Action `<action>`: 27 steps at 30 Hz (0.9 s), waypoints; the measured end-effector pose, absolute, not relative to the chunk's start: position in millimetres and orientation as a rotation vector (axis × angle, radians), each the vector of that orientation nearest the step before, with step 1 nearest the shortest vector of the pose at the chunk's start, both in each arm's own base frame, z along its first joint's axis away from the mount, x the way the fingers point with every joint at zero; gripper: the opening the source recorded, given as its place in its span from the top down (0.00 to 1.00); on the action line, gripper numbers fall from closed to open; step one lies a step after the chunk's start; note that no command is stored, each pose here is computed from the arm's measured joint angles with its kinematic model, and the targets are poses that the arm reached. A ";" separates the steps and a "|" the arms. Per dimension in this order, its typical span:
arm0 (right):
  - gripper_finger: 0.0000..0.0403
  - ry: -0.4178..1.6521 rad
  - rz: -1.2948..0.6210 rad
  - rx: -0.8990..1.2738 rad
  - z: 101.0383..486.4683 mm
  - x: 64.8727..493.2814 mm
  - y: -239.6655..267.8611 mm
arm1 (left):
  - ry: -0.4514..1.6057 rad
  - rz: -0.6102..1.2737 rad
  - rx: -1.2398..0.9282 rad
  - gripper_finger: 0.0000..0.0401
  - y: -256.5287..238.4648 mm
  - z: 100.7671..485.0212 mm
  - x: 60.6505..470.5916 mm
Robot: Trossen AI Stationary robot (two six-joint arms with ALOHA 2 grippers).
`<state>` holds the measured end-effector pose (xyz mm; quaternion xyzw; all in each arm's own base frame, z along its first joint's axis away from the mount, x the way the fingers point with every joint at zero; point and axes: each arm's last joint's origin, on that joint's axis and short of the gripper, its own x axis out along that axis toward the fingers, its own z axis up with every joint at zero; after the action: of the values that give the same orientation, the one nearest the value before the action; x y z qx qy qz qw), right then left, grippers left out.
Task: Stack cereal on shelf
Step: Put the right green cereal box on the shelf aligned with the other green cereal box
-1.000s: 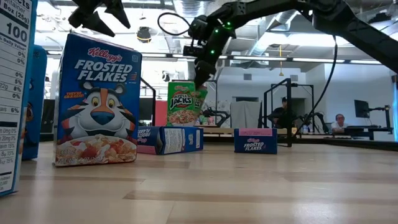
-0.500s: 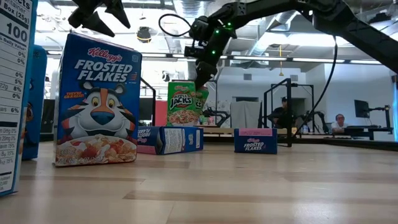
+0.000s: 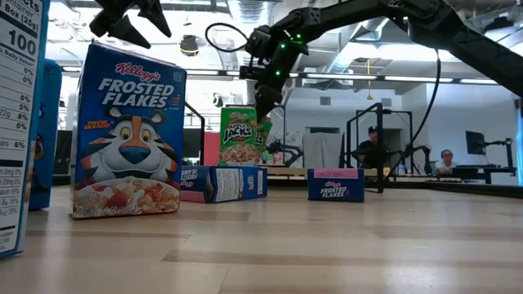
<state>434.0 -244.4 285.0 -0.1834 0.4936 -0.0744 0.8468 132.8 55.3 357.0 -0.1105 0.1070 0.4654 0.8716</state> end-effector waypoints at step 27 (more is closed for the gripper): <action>0.39 0.993 -0.189 -0.382 310.0 425.8 -237.4 | 0.230 0.973 -0.219 0.18 55.3 357.0 132.7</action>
<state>425.8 -237.4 310.0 -0.1820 0.4728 -0.0899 0.8575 132.7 55.3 357.0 -0.1048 0.1098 0.4653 0.8720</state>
